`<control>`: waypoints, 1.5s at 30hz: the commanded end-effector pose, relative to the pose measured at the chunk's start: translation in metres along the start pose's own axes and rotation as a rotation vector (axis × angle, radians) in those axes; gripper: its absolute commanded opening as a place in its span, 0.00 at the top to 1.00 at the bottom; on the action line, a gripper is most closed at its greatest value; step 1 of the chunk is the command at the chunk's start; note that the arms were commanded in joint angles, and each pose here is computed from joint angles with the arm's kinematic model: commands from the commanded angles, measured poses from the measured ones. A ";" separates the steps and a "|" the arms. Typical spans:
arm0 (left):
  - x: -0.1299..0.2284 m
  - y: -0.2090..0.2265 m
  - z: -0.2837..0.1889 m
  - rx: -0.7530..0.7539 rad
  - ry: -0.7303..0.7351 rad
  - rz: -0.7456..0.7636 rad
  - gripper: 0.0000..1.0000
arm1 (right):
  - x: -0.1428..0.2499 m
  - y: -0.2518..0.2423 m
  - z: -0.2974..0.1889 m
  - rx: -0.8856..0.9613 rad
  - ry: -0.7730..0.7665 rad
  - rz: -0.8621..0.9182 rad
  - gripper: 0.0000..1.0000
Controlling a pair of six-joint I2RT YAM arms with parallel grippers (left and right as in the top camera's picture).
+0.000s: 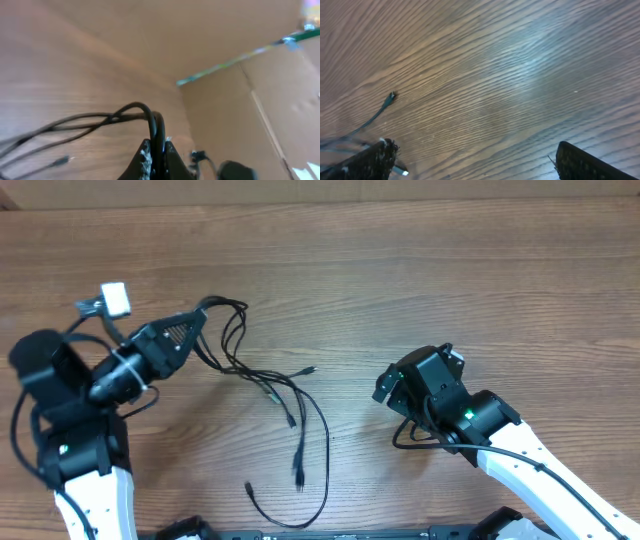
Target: Untangle cables
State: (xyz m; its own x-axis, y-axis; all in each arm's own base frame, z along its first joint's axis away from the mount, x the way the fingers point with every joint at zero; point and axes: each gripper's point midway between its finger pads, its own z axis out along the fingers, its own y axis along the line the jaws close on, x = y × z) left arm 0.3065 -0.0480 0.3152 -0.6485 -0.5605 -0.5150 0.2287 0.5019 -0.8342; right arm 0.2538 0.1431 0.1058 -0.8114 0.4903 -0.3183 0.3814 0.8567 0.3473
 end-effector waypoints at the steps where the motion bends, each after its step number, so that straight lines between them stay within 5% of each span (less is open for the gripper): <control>1: 0.003 0.026 0.017 -0.138 0.013 0.042 0.96 | 0.000 0.012 -0.002 -0.054 0.016 -0.045 0.00; 6: 0.034 0.055 0.044 -0.267 0.127 0.063 0.96 | 0.001 0.015 -0.003 -0.069 0.019 -0.044 0.00; 18: 0.116 0.037 0.099 -0.336 0.343 0.385 0.94 | 0.003 0.016 -0.003 -0.081 0.037 -0.039 0.00; 21: 0.131 0.045 0.103 -0.401 0.381 0.460 0.75 | 0.003 0.017 -0.003 -0.085 0.044 -0.036 0.00; 23: 0.137 0.052 0.104 -0.447 0.398 0.476 0.48 | 0.004 0.017 -0.004 -0.089 0.050 -0.037 0.00; 24: 0.143 0.055 0.105 -0.451 0.422 0.474 0.22 | 0.004 0.017 -0.004 -0.089 0.051 -0.036 0.00; 27: 0.146 0.057 0.105 -0.459 0.435 0.470 0.09 | 0.004 0.017 -0.004 -0.089 0.051 -0.037 0.00; 30: 0.145 0.059 0.104 -0.468 0.433 0.472 0.00 | 0.004 0.017 -0.004 -0.090 0.051 -0.042 0.00; 45: 0.117 0.128 0.045 -0.885 0.374 0.332 0.00 | 0.009 0.065 -0.014 -0.329 0.074 -0.277 0.00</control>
State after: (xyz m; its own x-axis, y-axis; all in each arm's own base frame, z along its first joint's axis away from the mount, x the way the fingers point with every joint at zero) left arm 0.2861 -0.1057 0.1345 -0.8823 -0.0561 -0.4673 0.0266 0.9853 -0.1685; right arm 0.2607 0.1951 0.1279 -0.9024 0.2609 -0.3430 0.0562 0.8604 0.5065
